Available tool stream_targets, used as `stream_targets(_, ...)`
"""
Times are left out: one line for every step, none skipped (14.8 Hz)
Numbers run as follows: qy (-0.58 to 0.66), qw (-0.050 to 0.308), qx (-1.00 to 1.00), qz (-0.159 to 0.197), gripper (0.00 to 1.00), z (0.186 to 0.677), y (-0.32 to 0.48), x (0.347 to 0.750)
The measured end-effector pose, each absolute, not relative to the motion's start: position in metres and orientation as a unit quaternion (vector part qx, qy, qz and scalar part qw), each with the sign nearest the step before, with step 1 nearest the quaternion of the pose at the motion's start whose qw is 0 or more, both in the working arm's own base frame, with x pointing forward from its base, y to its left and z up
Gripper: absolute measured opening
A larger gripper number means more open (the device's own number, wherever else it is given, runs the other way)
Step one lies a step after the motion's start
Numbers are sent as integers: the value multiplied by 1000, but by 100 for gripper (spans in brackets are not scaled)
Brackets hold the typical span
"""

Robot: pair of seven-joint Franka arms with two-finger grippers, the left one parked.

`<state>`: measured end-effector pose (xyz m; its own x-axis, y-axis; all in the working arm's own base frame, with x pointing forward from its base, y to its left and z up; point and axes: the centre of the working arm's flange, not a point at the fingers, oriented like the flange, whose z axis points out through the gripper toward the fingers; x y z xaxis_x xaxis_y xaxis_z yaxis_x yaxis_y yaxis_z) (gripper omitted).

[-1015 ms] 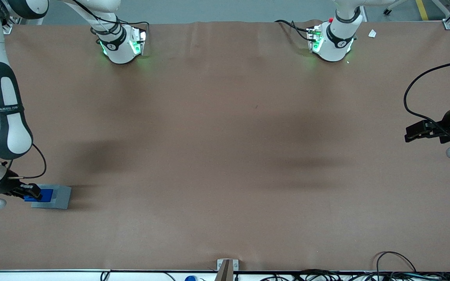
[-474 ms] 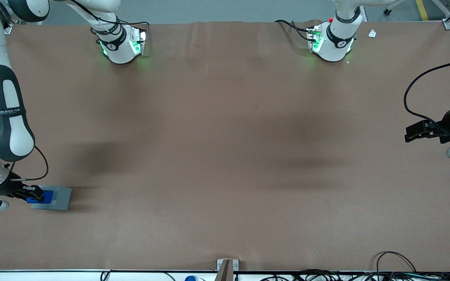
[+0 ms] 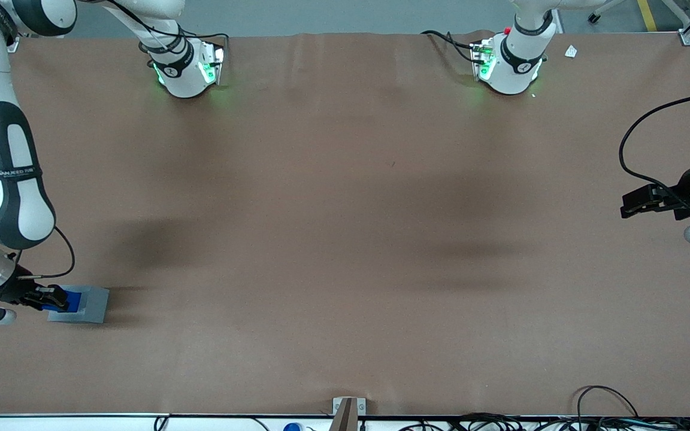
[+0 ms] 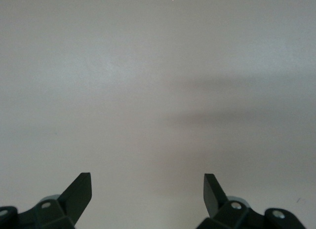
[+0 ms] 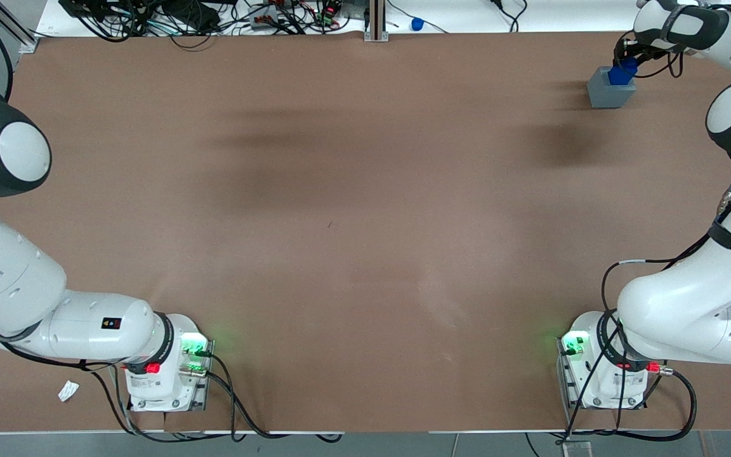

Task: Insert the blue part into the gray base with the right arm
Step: 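Open the right gripper and release the blue block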

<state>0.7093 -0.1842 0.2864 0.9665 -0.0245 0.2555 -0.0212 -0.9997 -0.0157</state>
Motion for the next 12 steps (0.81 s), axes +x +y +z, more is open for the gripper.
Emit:
stream_targets(11,5,-991,-130,84,287,-185,710)
stream_targets(11,5,-991,-132,93,288,-186,712)
stream_targets(11,4,-991,-134,100,290,-187,713)
stream_targets(11,4,-991,-136,100,294,-187,715)
stream_targets(10,7,-992,-126,100,296,-187,715)
stream_targets(8,15,-994,-103,100,299,-185,714)
stream_targets(5,24,-997,-77,100,306,-182,713)
stream_targets(4,33,-998,-51,100,319,-179,713)
stream_targets(6,38,-999,-34,100,337,-176,712)
stream_targets(7,38,-999,-32,100,360,-175,711)
stream_targets(6,32,-999,-35,100,386,-174,708)
stream_targets(5,28,-999,-31,100,414,-172,702)
